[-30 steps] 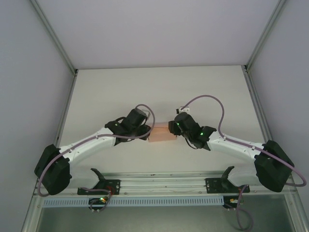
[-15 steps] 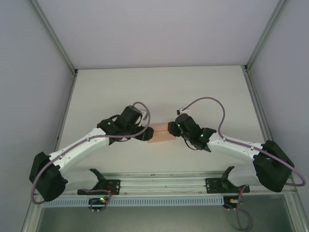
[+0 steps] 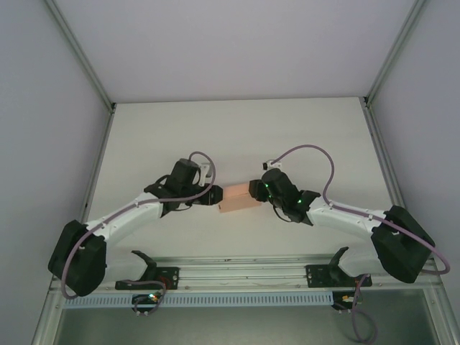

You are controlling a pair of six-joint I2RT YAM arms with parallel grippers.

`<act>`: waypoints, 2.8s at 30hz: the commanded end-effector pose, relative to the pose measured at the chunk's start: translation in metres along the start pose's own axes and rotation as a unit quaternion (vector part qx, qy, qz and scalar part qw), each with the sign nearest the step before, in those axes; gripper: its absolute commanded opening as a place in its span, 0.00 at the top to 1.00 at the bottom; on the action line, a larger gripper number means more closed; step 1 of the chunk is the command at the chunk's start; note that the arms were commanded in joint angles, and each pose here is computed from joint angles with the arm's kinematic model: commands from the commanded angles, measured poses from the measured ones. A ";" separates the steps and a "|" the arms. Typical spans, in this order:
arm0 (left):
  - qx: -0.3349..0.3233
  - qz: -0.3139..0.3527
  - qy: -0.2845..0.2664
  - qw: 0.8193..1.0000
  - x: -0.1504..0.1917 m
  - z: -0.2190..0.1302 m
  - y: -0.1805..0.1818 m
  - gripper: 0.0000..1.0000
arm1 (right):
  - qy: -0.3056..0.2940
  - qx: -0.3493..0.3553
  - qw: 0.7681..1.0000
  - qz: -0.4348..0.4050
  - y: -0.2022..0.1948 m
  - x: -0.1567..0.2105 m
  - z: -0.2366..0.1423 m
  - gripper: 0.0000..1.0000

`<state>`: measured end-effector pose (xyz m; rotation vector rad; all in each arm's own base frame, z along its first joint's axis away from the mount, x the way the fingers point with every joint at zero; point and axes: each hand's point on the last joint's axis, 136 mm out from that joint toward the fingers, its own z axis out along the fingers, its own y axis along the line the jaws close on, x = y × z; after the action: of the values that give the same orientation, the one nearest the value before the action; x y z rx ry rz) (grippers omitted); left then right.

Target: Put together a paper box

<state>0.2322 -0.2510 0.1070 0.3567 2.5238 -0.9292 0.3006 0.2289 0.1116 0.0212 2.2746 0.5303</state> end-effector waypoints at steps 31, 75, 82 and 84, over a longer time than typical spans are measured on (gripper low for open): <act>-0.091 0.027 0.061 0.994 0.035 0.023 0.050 0.86 | 0.020 -0.063 0.993 -0.096 -0.021 0.005 -0.008 0.49; -0.063 0.039 -0.075 0.994 -0.048 -0.027 0.025 0.00 | 0.224 -0.220 0.800 -0.511 0.024 0.023 0.019 0.06; -0.081 0.023 -0.078 0.993 -0.042 -0.034 0.038 0.00 | 0.249 -0.164 0.786 -0.542 0.012 0.035 0.045 0.10; -0.086 0.020 -0.081 0.993 -0.041 -0.037 0.041 0.00 | 0.253 -0.149 0.776 -0.559 0.008 0.042 0.051 0.11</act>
<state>0.2743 -0.2108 0.1291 0.3210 2.4075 -0.7155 0.3051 0.2699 0.0699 -1.6357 2.1404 0.3506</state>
